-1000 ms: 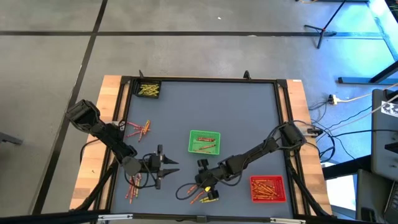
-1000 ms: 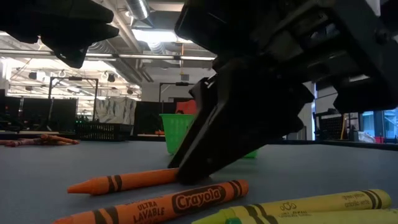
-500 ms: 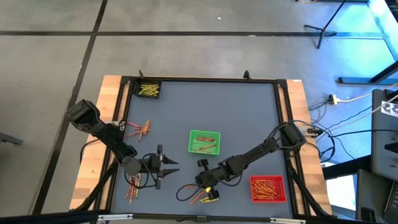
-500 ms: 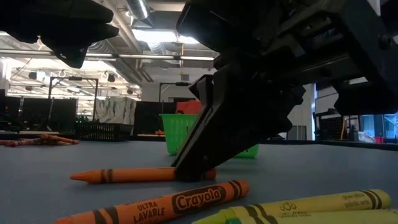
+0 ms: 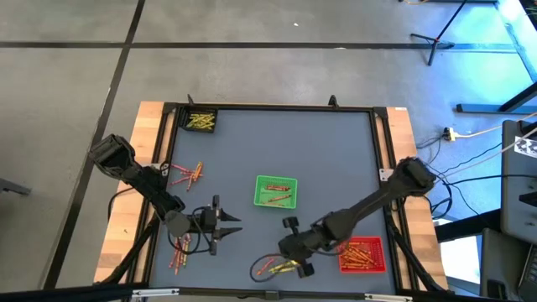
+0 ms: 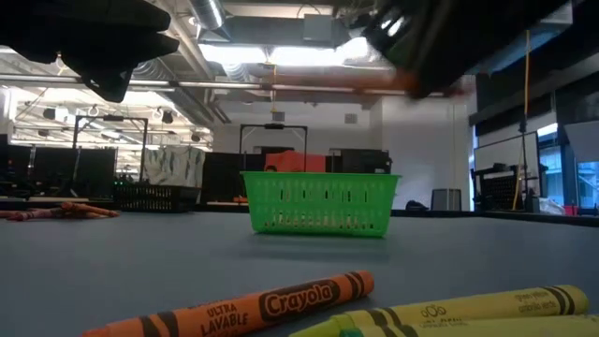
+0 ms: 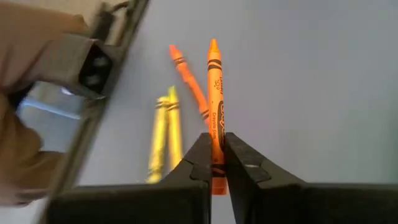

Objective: Sort crayons
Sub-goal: Put the orange crayon into the red bin

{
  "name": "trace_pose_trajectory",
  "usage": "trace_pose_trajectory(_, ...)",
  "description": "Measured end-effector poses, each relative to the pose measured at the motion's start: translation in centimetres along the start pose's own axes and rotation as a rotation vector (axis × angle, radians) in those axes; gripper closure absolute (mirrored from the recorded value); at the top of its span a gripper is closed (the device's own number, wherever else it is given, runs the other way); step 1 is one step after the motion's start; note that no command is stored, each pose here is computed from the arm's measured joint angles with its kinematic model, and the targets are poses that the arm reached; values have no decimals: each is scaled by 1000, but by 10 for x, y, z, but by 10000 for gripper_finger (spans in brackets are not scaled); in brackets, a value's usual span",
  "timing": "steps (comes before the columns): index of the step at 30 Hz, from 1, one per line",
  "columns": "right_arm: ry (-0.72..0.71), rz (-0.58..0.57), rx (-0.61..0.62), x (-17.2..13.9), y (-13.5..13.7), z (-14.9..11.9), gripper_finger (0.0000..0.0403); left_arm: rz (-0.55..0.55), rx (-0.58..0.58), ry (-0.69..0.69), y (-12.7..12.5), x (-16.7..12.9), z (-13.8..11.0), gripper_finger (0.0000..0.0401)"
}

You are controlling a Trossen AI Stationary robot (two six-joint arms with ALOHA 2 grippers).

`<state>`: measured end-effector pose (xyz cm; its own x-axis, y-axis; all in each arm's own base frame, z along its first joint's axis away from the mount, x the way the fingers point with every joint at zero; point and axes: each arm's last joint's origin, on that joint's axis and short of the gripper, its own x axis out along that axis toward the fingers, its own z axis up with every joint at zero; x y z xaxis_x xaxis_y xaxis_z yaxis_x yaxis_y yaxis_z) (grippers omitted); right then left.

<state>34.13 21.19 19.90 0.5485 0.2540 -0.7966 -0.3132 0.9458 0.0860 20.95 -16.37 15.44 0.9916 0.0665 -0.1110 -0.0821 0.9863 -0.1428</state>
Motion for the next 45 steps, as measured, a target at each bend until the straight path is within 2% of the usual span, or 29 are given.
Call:
trace_pose_trajectory(9, 122, -44, 91, -58, 37, -20, 378, -3, -1, -1, 0, 0, 0, 291)
trace_pose_trajectory(18, 231, -160, 196, -96, 77, -58, 377, -4, -2, -1, 0, 0, 0, 291)
trace_pose_trajectory(28, 219, -315, 344, -130, 117, -103, 377, 0, -3, -2, 0, 1, 0, 291)
trace_pose_trajectory(35, 195, -365, 453, -138, 135, -139, 377, 4, -2, -2, 1, 1, 0, 291)
trace_pose_trajectory(40, 261, -412, 512, -131, 133, -166, 377, 4, -1, -2, 1, 1, 0, 291)
trace_pose_trajectory(45, 289, -422, 532, -117, 126, -181, 377, 5, 0, -1, 1, 1, 0, 291)
